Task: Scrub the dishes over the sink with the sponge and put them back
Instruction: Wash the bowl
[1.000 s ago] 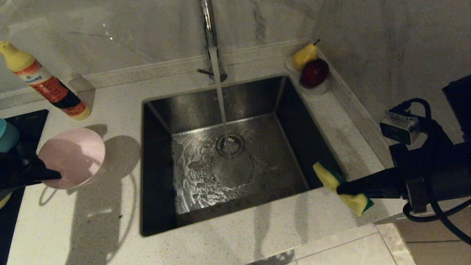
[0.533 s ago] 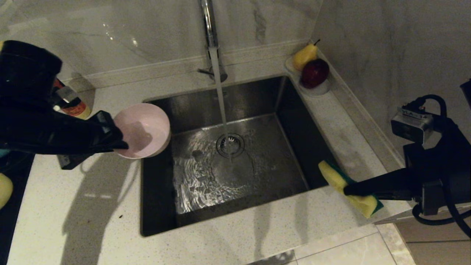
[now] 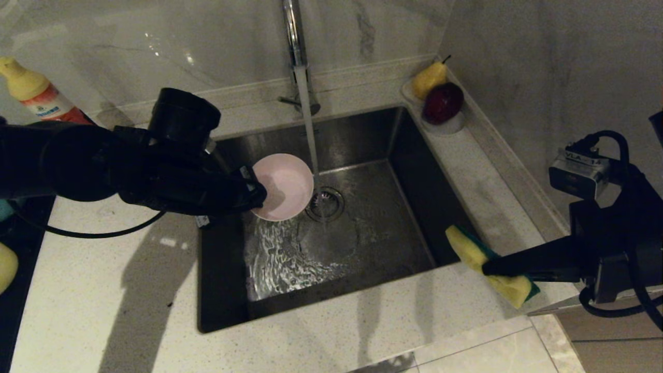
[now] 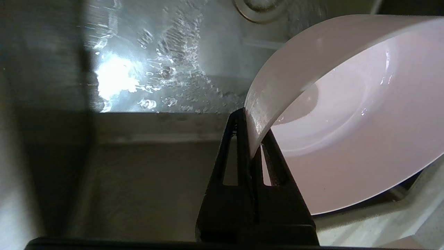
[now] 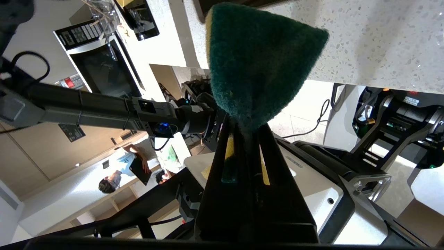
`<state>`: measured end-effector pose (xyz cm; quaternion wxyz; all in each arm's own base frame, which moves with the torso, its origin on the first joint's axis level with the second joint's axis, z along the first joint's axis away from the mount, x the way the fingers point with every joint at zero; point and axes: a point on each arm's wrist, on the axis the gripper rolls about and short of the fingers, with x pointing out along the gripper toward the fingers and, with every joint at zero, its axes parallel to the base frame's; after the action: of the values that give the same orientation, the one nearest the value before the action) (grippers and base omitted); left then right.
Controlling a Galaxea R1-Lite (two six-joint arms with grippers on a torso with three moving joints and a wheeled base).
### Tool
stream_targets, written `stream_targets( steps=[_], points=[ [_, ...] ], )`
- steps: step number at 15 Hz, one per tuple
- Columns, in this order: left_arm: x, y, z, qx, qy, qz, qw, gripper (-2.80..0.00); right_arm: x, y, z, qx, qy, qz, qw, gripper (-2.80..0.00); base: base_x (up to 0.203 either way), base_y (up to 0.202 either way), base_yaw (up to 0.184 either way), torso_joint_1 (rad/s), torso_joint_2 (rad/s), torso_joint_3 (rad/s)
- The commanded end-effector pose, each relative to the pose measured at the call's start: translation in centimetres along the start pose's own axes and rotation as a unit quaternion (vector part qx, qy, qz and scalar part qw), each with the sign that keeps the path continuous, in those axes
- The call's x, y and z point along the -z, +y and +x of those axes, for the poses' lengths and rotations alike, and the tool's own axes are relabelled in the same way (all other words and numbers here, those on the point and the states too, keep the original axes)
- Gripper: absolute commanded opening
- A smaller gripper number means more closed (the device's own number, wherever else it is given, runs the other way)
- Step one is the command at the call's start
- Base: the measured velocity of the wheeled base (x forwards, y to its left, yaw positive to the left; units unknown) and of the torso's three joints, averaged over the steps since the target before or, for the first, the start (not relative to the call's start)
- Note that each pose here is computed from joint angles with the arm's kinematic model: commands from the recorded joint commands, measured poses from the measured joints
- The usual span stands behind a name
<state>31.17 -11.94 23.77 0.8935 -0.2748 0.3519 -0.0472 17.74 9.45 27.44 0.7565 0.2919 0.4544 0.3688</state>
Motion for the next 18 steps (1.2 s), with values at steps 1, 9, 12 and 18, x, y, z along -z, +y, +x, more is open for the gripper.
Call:
stream_targets(
  steps=[1,9,12,18],
  points=[
    [1.0,-0.5,2.7,-0.003,0.020,0.000,0.9998,-2.80,-0.1,-0.3,0.4,0.000,0.004,0.004,1.000,-2.80,0.000,0.000,0.000,0.000,0.00,0.000],
    [1.3,-1.7,5.5,-0.004,0.010,0.002,0.9999,-2.80,0.0,-0.2,0.1,-0.008,-0.010,-0.006,1.000,-2.80,0.000,0.000,0.000,0.000,0.00,0.000],
    [1.2,-2.0,5.8,-0.004,0.007,0.001,1.0000,-2.80,0.0,-0.4,0.3,-0.006,-0.007,-0.004,1.000,-2.80,0.000,0.000,0.000,0.000,0.00,0.000],
    [1.6,-2.4,6.1,-0.004,0.013,0.003,0.9999,-2.80,-0.1,-0.5,0.5,-0.003,-0.006,-0.001,1.000,-2.80,0.000,0.000,0.000,0.000,0.00,0.000]
  ],
)
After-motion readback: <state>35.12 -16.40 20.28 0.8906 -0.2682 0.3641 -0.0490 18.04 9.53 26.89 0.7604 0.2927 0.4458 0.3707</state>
